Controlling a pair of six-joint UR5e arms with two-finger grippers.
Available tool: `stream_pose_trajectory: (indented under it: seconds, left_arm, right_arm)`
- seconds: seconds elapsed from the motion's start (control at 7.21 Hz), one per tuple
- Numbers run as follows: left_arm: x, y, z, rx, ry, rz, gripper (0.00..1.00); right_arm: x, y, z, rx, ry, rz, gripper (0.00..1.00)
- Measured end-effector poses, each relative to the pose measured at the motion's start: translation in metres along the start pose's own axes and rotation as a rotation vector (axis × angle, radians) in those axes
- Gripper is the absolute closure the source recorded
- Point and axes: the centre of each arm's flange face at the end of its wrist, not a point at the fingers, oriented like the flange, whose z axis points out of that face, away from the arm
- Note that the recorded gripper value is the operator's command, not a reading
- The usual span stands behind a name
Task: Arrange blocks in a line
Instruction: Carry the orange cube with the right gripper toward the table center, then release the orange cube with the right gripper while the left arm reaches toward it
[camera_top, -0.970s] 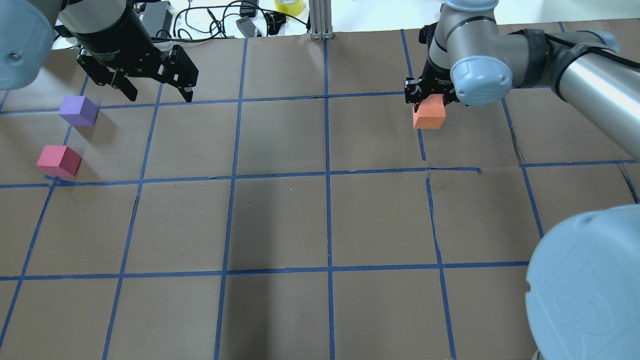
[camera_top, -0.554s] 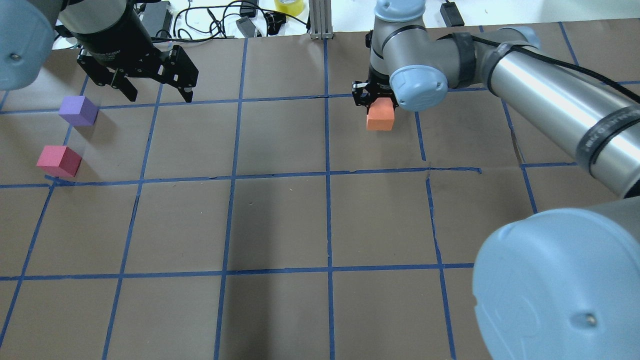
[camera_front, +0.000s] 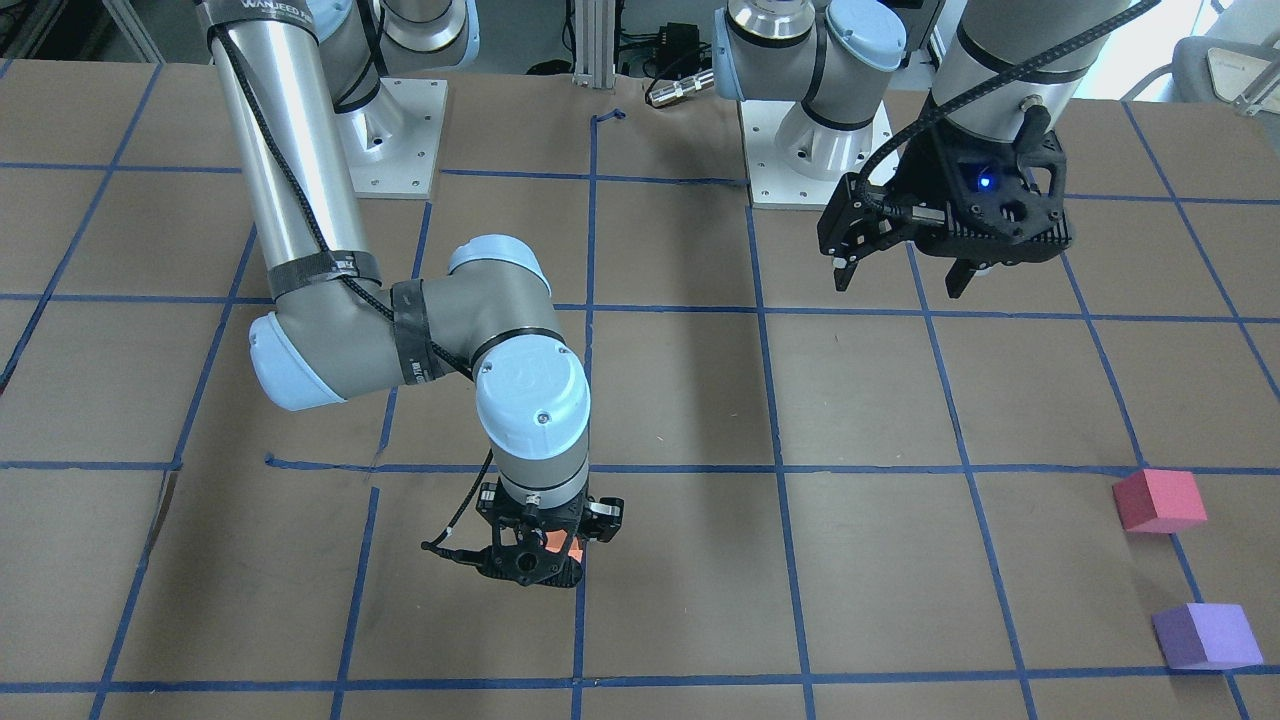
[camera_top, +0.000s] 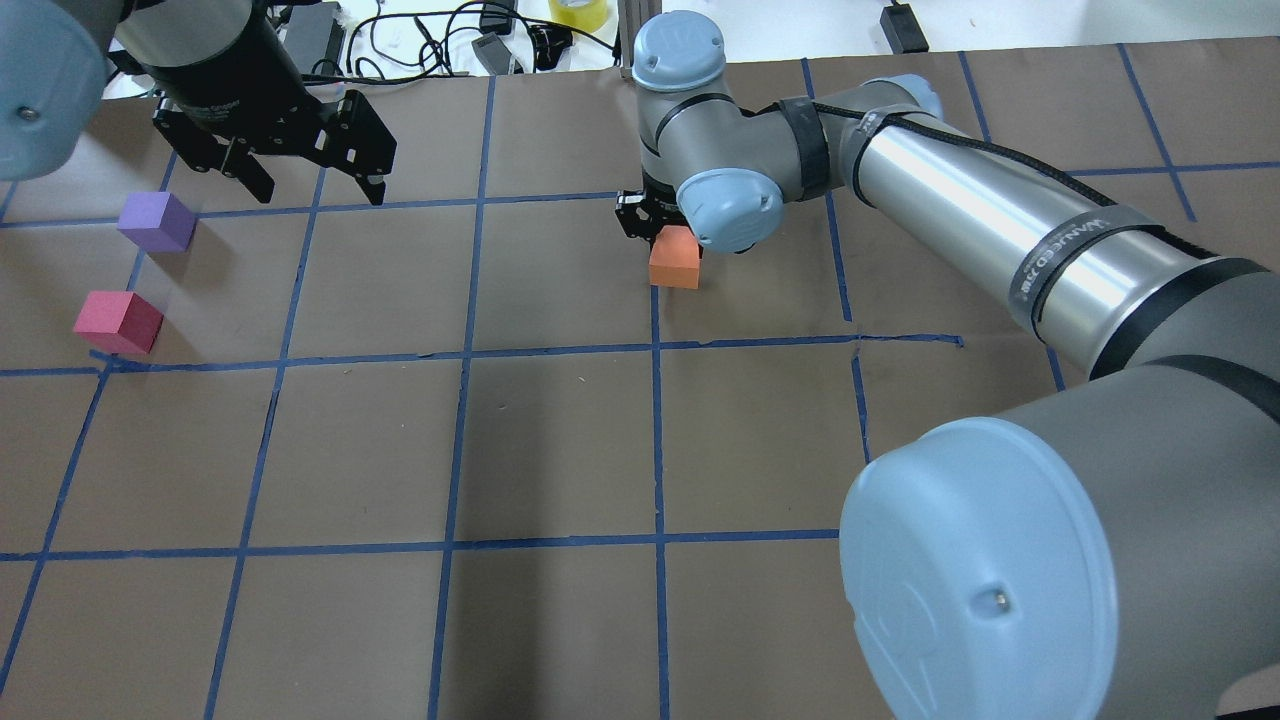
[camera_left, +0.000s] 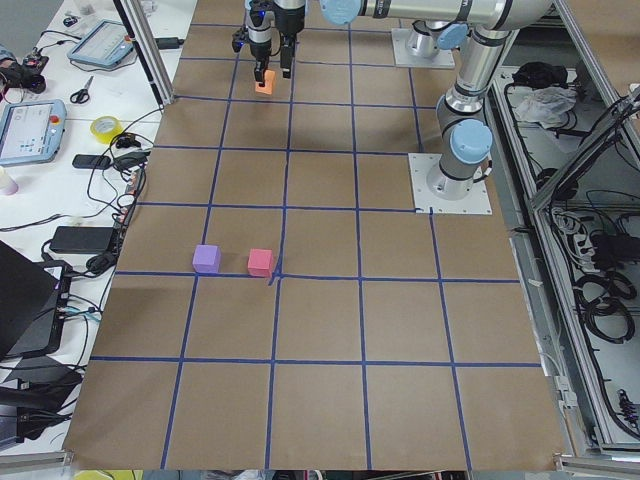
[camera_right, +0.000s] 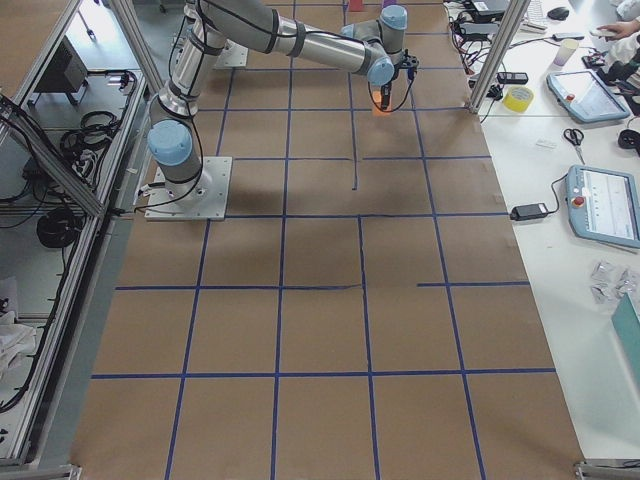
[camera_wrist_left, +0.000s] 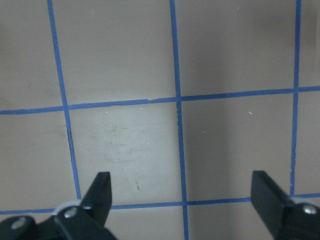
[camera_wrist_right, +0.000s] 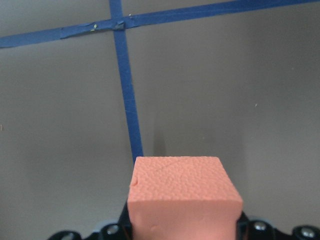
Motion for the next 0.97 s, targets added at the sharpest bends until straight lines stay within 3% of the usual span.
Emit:
stream_pose_trajectory:
  seconds: [0.28,0.42,0.55,0.69,0.83,0.97]
  left_arm:
    - [0.000,0.000,0.000,0.000,0.000,0.000,0.00]
    - [0.000,0.000,0.000,0.000,0.000,0.000,0.00]
    - [0.000,0.000,0.000,0.001,0.000,0.000,0.00]
    - [0.000,0.000,0.000,0.001,0.000,0.000,0.00]
    - [0.000,0.000,0.000,0.001,0.000,0.000,0.00]
    - [0.000,0.000,0.000,0.001,0.000,0.001,0.00]
  right_arm:
    - [-0.020,0.011,0.012,-0.018,-0.008,0.019,0.96]
    - [-0.028,0.016,0.014,-0.024,-0.014,0.037,0.88]
    - [-0.033,0.019,0.014,-0.028,-0.023,0.044,0.64]
    - [-0.038,0.022,0.013,-0.032,-0.033,0.045,0.16]
    - [-0.041,0.025,0.013,-0.036,-0.037,0.042,0.00]
    - [-0.046,0.029,0.013,-0.039,-0.038,0.036,0.00]
